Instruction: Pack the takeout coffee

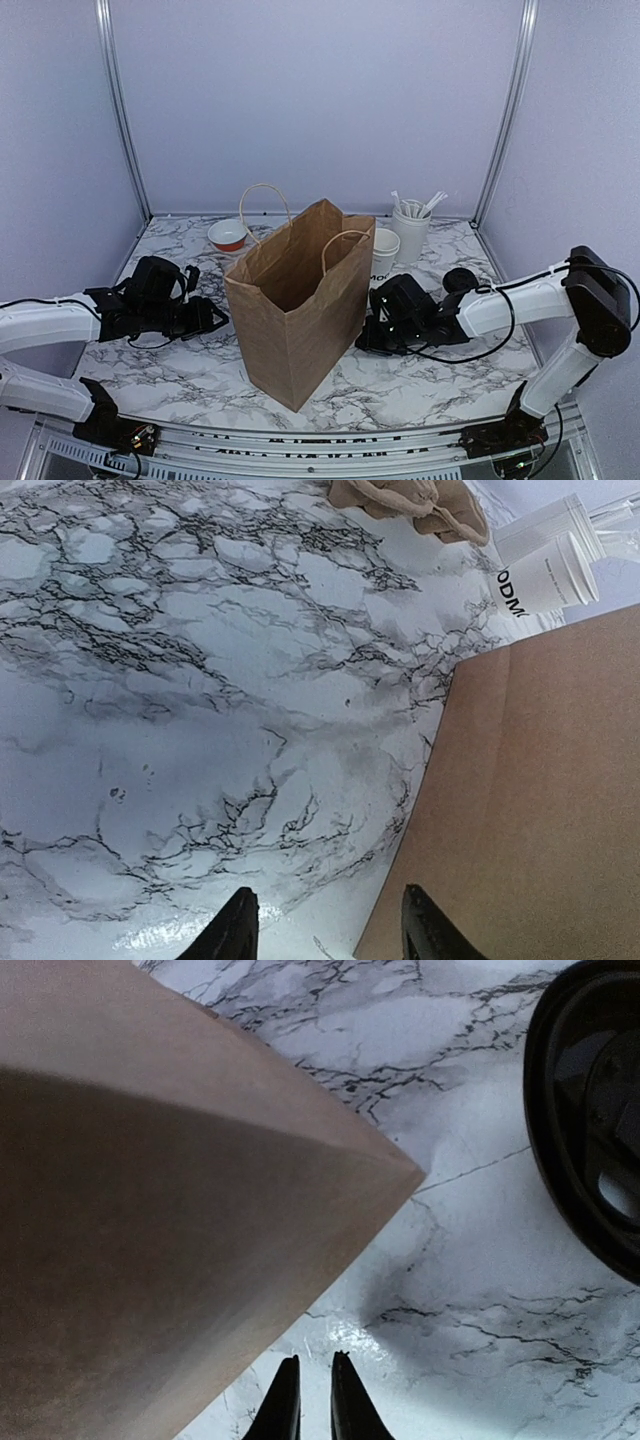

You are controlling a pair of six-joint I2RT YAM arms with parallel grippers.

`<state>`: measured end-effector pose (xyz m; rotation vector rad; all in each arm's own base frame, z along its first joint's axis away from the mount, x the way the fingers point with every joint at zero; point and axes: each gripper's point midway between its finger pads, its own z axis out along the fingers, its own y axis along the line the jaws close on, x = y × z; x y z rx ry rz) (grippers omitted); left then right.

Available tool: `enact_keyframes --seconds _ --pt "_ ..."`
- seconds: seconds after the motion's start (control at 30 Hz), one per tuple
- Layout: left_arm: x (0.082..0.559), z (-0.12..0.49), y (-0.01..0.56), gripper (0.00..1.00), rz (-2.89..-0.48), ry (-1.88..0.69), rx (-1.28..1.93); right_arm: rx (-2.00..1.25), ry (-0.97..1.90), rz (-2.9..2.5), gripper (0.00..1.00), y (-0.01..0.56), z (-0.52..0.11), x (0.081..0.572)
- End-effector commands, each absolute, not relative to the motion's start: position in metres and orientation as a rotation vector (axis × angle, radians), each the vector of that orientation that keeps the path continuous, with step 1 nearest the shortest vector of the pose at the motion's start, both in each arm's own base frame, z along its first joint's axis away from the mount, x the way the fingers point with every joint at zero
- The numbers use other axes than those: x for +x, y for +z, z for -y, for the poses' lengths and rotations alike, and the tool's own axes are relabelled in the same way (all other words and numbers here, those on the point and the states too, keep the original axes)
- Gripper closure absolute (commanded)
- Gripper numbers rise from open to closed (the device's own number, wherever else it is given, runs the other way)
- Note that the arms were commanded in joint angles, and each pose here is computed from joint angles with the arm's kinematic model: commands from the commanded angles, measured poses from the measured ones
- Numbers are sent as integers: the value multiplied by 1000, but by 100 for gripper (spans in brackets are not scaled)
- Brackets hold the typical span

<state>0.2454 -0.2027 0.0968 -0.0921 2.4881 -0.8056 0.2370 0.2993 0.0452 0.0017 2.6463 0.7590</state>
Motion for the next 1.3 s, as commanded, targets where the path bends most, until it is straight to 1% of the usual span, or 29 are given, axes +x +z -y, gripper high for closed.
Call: enact_keyframes --seconds 0.0,0.13,0.3,0.57,0.83,0.93,1.13,1.27 --pt "238 218 89 51 -2502 -831 -25 54 764 -2614 90 39 -306 247" --pt "235 219 83 51 -2517 -818 -8 47 761 -2629 92 27 -314 251" --pt "224 223 78 51 -2526 -816 33 9 754 -2624 92 25 -327 262" --pt "214 221 64 52 -2563 -799 62 -98 745 -2612 92 23 -360 294" --pt "204 227 55 52 -2596 -794 114 -285 759 -2567 91 29 -416 344" --pt "202 233 54 52 -2599 -807 122 -343 801 -2532 90 41 -443 361" --pt "194 247 53 52 -2604 -841 145 -409 848 -2495 88 52 -469 375" --pt "191 259 54 53 -2605 -855 174 -441 813 -2485 88 62 -471 381"
